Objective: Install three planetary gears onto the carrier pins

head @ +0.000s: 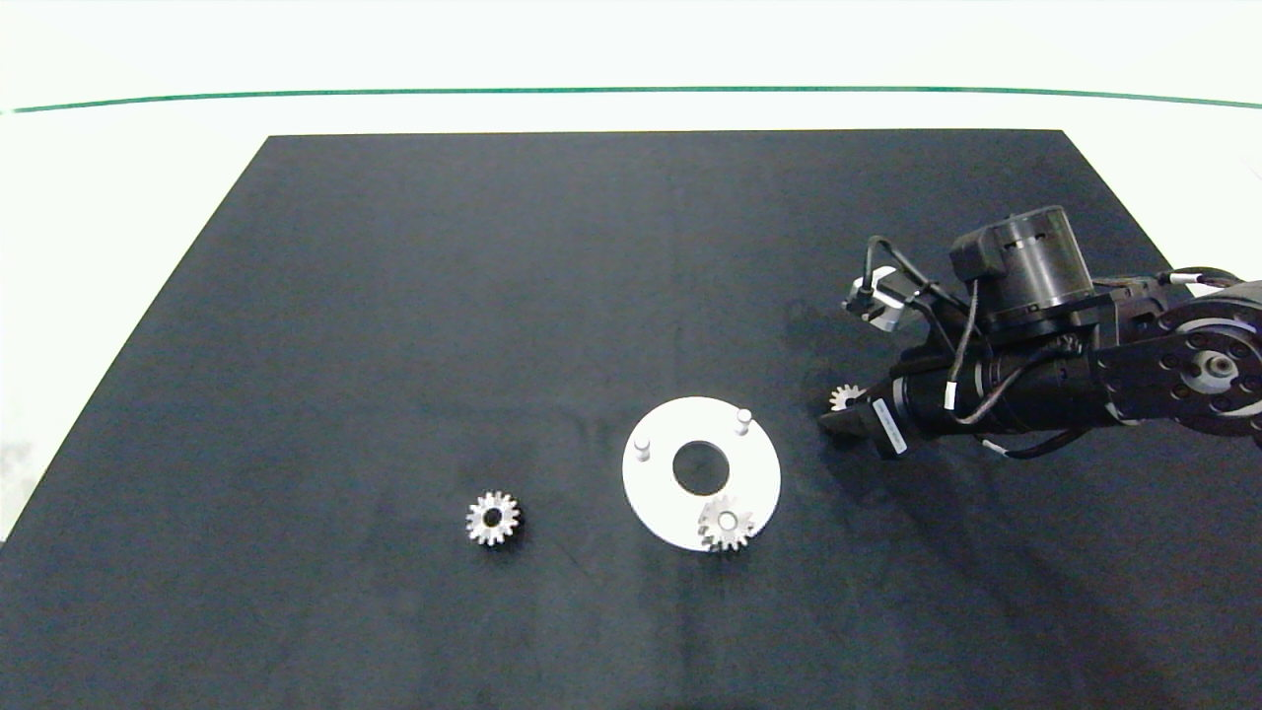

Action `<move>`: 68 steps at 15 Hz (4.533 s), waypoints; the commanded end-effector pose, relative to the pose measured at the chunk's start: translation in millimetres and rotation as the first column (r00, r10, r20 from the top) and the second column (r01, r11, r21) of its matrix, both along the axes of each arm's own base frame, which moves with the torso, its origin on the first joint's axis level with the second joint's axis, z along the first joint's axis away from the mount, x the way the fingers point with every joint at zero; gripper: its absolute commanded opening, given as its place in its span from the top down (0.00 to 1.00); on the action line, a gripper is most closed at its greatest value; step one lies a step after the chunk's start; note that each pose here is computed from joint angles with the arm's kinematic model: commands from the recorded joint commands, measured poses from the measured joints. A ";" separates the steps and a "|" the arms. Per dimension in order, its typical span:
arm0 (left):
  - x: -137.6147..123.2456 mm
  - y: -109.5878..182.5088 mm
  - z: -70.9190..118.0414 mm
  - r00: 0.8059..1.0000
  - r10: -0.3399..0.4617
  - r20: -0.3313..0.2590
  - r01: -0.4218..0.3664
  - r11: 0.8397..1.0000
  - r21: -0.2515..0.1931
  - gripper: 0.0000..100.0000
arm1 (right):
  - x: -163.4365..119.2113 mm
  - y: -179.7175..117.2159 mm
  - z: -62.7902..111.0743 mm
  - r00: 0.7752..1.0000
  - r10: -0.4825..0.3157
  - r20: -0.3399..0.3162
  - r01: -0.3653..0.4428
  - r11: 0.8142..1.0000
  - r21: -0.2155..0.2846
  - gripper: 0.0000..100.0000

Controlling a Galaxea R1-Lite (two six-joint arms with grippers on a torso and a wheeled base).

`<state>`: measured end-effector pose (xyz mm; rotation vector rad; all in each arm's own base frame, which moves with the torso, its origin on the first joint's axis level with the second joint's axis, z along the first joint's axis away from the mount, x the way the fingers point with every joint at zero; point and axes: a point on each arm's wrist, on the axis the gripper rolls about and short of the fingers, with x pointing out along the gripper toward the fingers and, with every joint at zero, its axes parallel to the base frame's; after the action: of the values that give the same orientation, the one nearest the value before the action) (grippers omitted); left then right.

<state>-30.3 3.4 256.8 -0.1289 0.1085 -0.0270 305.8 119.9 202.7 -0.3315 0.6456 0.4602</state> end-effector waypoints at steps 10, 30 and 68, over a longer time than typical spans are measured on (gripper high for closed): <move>0.4 0.0 -0.1 1.000 0.001 -0.004 -0.001 1.000 -0.001 0.00 | 2.3 0.2 -3.4 1.000 0.000 -0.010 0.000 1.000 -0.005 0.81; 0.9 -0.1 3.0 1.000 0.001 0.001 -0.001 1.000 -0.004 0.00 | -45.8 47.8 46.7 0.988 0.114 0.106 -0.110 0.993 -0.044 0.87; -1.2 0.6 4.7 1.000 -0.015 0.012 0.015 1.000 -0.017 0.00 | -22.8 88.7 19.1 0.981 0.176 0.083 -0.173 0.984 -0.049 0.87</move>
<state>-31.8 4.0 261.7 -0.1445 0.0930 -0.0442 282.1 207.9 223.8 -0.4434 0.5383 0.5984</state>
